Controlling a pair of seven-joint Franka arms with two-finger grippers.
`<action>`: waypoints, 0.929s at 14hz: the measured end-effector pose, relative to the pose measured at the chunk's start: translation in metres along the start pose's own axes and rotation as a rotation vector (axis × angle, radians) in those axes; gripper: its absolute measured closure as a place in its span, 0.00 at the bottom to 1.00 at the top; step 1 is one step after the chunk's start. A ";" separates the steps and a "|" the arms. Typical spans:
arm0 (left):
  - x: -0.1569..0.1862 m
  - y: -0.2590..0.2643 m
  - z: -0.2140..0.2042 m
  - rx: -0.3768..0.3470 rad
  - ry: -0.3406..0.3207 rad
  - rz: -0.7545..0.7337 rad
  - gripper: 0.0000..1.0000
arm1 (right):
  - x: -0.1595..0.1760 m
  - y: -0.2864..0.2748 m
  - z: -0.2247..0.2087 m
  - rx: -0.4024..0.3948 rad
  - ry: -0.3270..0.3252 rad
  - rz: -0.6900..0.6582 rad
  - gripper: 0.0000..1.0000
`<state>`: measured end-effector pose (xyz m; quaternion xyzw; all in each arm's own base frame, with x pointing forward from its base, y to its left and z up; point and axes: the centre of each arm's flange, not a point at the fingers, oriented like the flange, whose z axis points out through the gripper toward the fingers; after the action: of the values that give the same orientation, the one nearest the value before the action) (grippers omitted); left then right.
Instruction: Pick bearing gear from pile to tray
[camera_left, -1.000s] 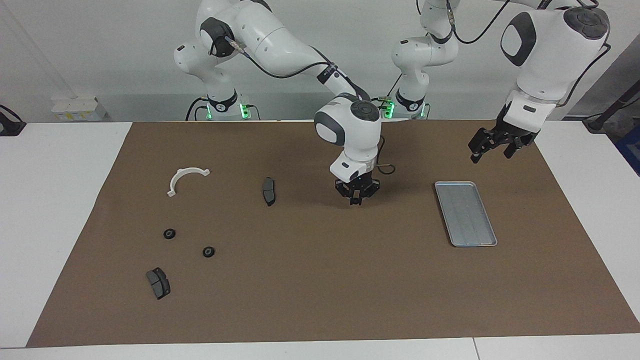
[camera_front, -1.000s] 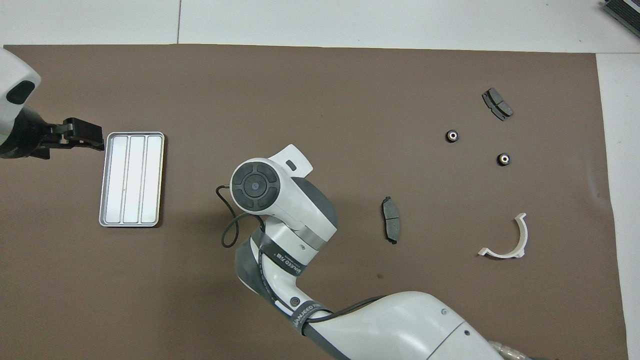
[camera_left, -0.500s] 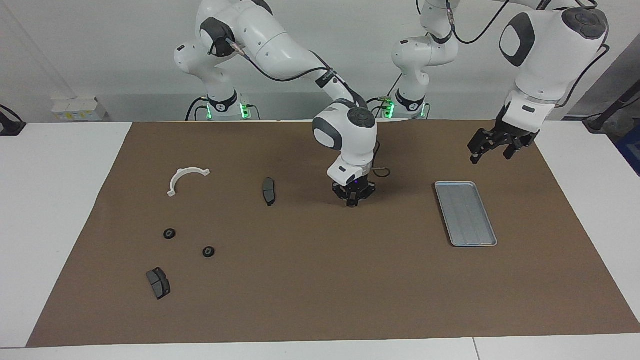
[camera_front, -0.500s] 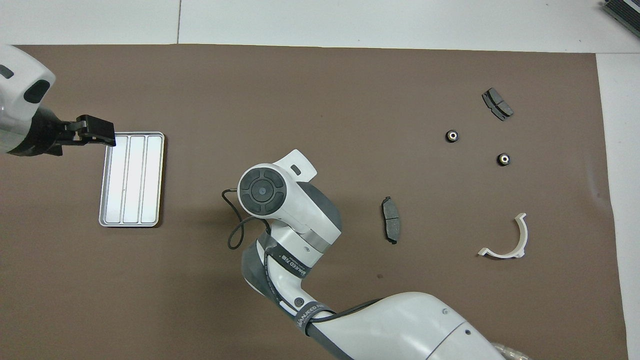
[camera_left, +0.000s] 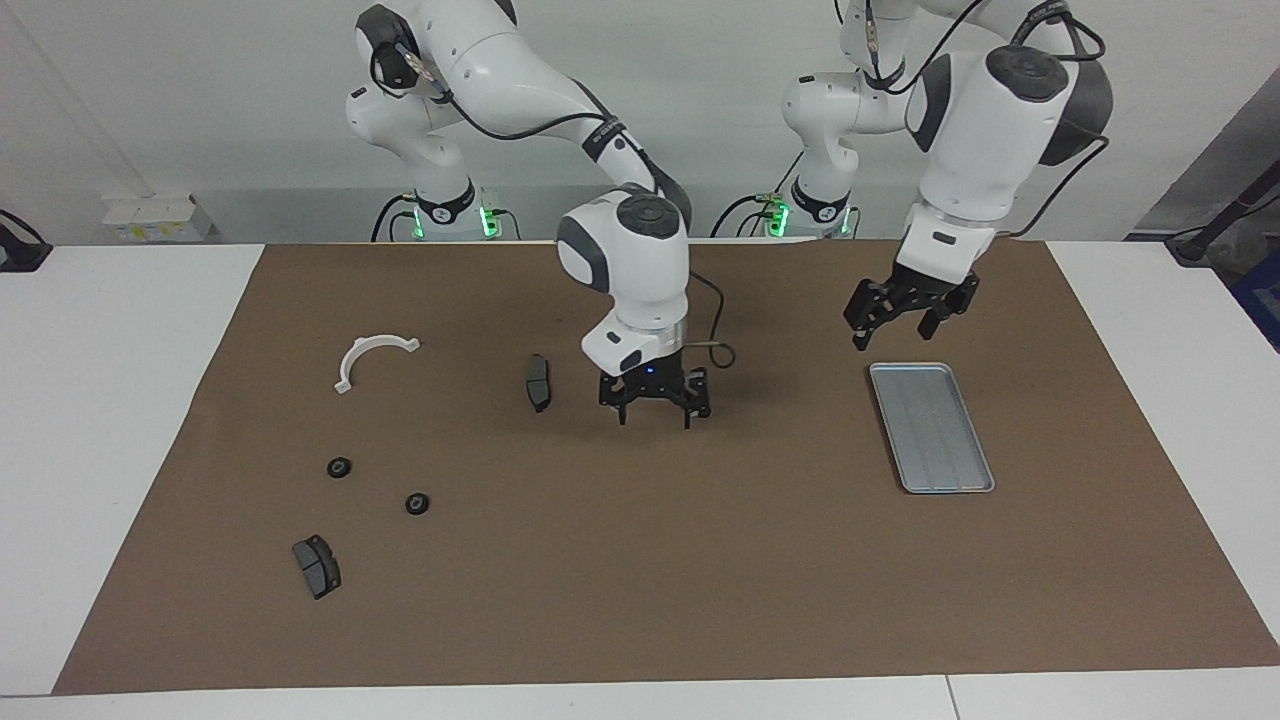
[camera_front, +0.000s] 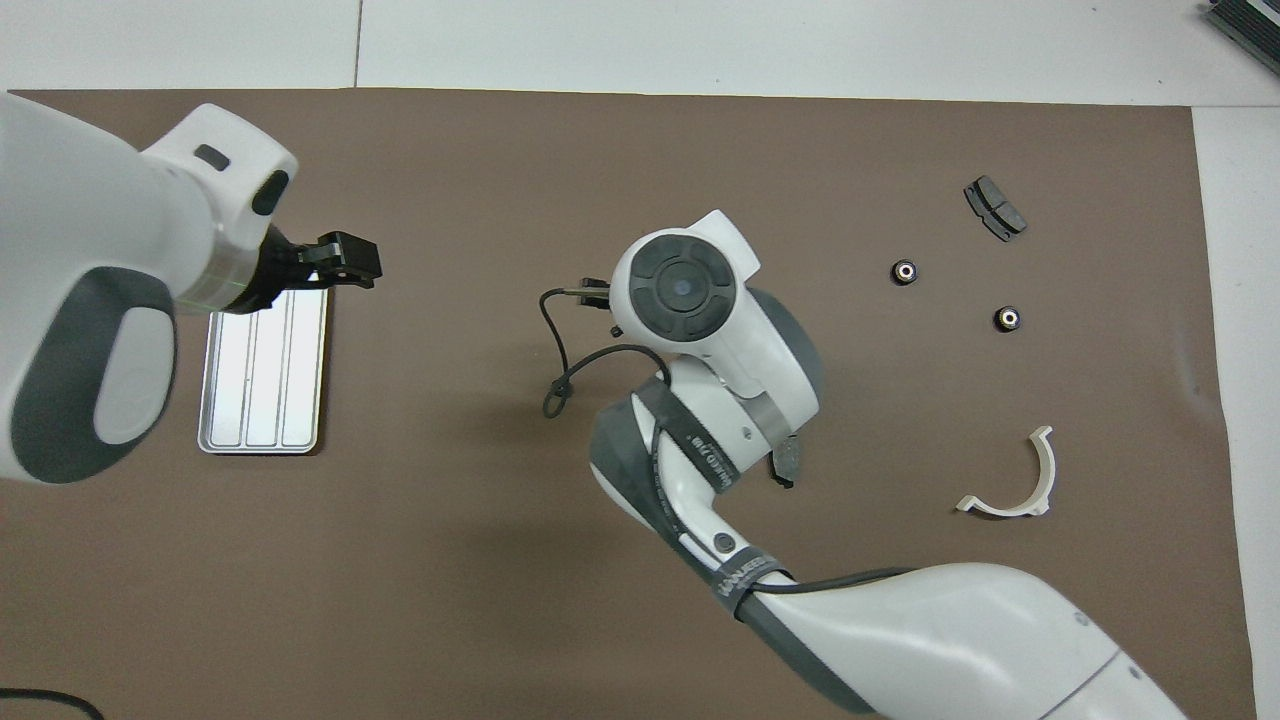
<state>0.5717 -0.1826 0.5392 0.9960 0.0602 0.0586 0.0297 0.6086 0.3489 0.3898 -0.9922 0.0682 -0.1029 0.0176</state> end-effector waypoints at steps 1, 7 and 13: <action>-0.004 0.019 0.012 -0.007 -0.003 0.016 0.00 | 0.009 0.029 -0.003 -0.015 -0.005 -0.020 0.00; -0.036 0.098 0.095 -0.032 -0.012 0.086 0.00 | 0.046 0.217 0.009 0.009 -0.052 -0.148 0.00; -0.067 0.126 0.194 -0.010 -0.008 0.087 0.00 | 0.065 0.349 0.084 -0.011 -0.061 -0.147 0.00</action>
<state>0.5441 -0.3258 0.3474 0.9978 0.0164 0.0560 0.0324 0.6432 -0.0044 0.3040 -0.9973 -0.0049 -0.0731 0.0064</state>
